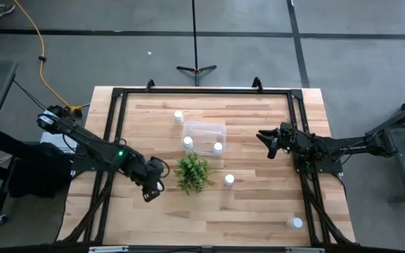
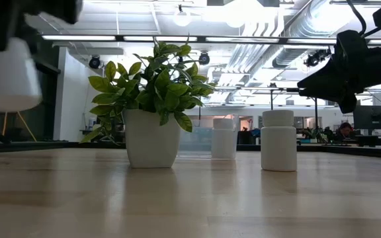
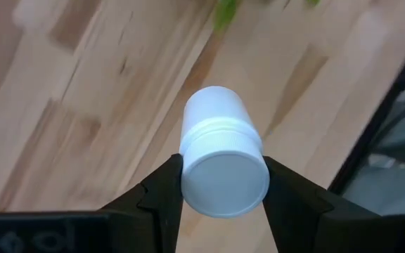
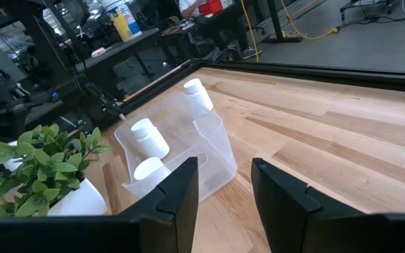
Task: Pick and place pill bottles into a basket
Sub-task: Put the white pill bottle in the transparent bin
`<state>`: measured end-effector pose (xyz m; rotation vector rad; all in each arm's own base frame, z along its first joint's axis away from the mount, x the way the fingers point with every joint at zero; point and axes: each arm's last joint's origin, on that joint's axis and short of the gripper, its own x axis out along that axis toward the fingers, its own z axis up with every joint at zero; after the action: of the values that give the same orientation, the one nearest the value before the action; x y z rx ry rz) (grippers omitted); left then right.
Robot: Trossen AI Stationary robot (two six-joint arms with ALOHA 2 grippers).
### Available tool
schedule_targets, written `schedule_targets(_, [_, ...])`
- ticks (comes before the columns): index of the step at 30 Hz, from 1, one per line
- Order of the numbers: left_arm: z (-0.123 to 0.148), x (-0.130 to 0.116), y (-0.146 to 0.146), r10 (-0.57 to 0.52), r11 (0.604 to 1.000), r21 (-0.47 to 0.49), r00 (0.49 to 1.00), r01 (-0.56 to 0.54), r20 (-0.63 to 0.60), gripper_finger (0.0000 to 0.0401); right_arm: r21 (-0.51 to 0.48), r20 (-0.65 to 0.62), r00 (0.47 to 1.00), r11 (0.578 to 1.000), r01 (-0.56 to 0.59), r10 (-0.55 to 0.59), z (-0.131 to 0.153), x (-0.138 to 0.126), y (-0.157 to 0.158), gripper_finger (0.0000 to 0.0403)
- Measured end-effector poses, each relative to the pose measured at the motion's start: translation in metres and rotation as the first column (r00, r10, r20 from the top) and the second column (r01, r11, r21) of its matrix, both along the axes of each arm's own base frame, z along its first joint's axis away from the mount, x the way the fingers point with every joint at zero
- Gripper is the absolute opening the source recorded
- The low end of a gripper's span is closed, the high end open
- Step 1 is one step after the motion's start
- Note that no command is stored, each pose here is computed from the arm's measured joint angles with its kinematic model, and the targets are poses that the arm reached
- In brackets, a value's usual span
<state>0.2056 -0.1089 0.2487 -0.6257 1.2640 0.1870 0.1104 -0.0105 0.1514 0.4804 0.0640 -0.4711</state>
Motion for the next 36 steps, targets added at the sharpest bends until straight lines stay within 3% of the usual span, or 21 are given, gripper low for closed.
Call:
schedule_targets(10, [0.020, 0.001, 0.021, 0.025, 1.000, -0.015, 0.989, -0.023, 0.146, 0.0200, 0.009, 0.004, 1.000, 1.000, 0.001, -0.001, 0.000, 0.000, 0.000, 0.0124])
schedule_targets(19, [0.044, -0.001, 0.035, 0.079, 0.995, -0.079, 0.938, -0.056, 0.337, 0.0200, 0.006, 0.002, 1.000, 1.000, 0.005, -0.005, 0.000, 0.000, 0.000, 0.0124])
schedule_targets(24, [0.061, 0.003, 0.040, 0.073, 0.996, -0.088, 0.861, -0.033, 0.503, 0.0200, 0.005, 0.002, 1.000, 1.000, 0.008, -0.008, 0.000, 0.000, 0.000, 0.0124])
schedule_targets(30, [0.078, 0.013, 0.038, 0.003, 1.000, -0.017, 0.720, 0.011, 0.693, 0.0200, 0.012, 0.005, 1.000, 1.000, 0.009, -0.009, 0.000, 0.000, 0.000, 0.0124])
schedule_targets(36, [0.089, 0.018, 0.038, -0.033, 0.999, 0.027, 0.616, 0.020, 0.787, 0.0196, 0.015, 0.008, 1.000, 1.000, 0.009, -0.009, 0.000, 0.000, 0.000, 0.0124])
